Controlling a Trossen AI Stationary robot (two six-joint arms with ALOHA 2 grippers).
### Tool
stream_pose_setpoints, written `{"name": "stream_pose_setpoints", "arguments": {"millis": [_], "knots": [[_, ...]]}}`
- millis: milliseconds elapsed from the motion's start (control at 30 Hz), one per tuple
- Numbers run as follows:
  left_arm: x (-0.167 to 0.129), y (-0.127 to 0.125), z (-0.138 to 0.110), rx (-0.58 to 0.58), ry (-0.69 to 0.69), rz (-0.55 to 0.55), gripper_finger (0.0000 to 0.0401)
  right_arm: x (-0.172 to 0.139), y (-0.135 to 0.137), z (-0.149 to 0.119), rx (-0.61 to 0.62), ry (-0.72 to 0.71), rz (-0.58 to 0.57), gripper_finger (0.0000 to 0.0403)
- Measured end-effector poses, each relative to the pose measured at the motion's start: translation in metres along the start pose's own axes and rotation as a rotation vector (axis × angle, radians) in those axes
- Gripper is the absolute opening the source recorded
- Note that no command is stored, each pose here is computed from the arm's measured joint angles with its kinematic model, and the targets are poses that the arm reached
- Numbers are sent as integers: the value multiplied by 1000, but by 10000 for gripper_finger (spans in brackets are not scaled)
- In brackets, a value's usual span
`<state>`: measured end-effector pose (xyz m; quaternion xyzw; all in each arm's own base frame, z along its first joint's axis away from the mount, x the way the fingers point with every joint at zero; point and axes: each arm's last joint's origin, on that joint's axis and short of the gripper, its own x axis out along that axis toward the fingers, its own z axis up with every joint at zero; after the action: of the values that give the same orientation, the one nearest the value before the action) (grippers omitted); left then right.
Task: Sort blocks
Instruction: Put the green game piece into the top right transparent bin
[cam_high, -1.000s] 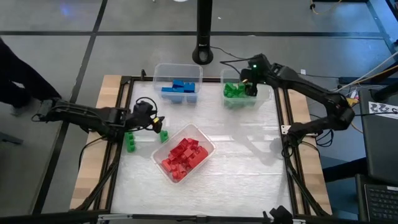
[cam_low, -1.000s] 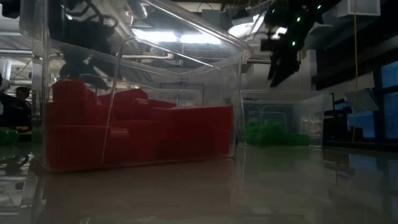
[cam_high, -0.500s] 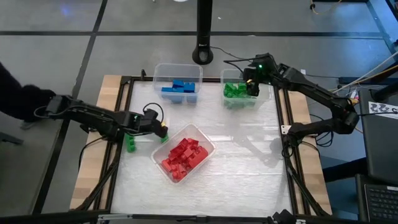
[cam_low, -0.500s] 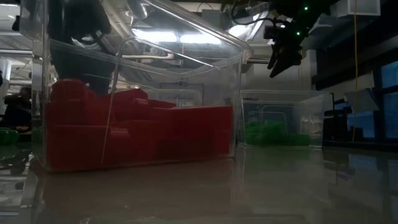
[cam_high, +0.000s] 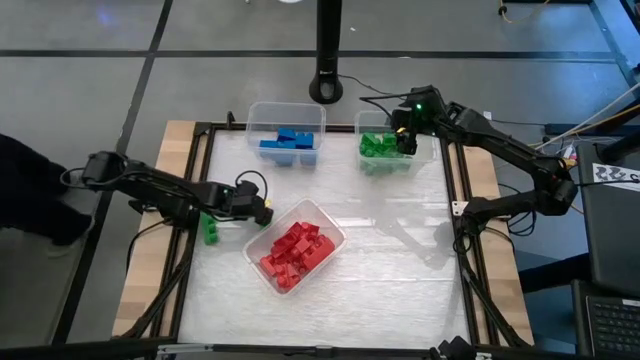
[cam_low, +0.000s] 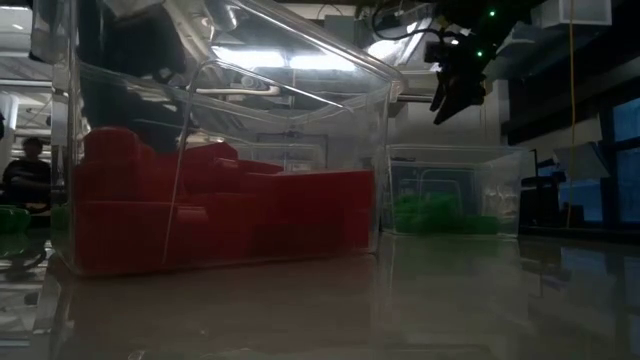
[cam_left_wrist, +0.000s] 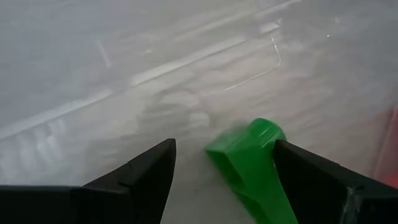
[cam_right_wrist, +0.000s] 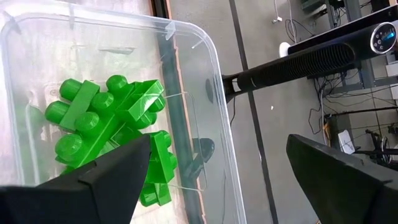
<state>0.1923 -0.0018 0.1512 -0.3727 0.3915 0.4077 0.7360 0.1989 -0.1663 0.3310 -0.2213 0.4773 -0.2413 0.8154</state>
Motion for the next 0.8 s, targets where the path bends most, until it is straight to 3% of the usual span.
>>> {"name": "stream_pose_setpoints", "arguments": {"millis": [267, 667, 800], "knots": [[6, -4, -1, 1, -2, -3, 260, 0, 0, 0, 0, 0, 1, 374], [5, 9, 14, 149, -4, 104, 260, 0, 0, 0, 1, -1, 3, 374], [-5, 12, 19, 143, -28, 90, 260, 0, 0, 0, 1, -1, 3, 374]]}}
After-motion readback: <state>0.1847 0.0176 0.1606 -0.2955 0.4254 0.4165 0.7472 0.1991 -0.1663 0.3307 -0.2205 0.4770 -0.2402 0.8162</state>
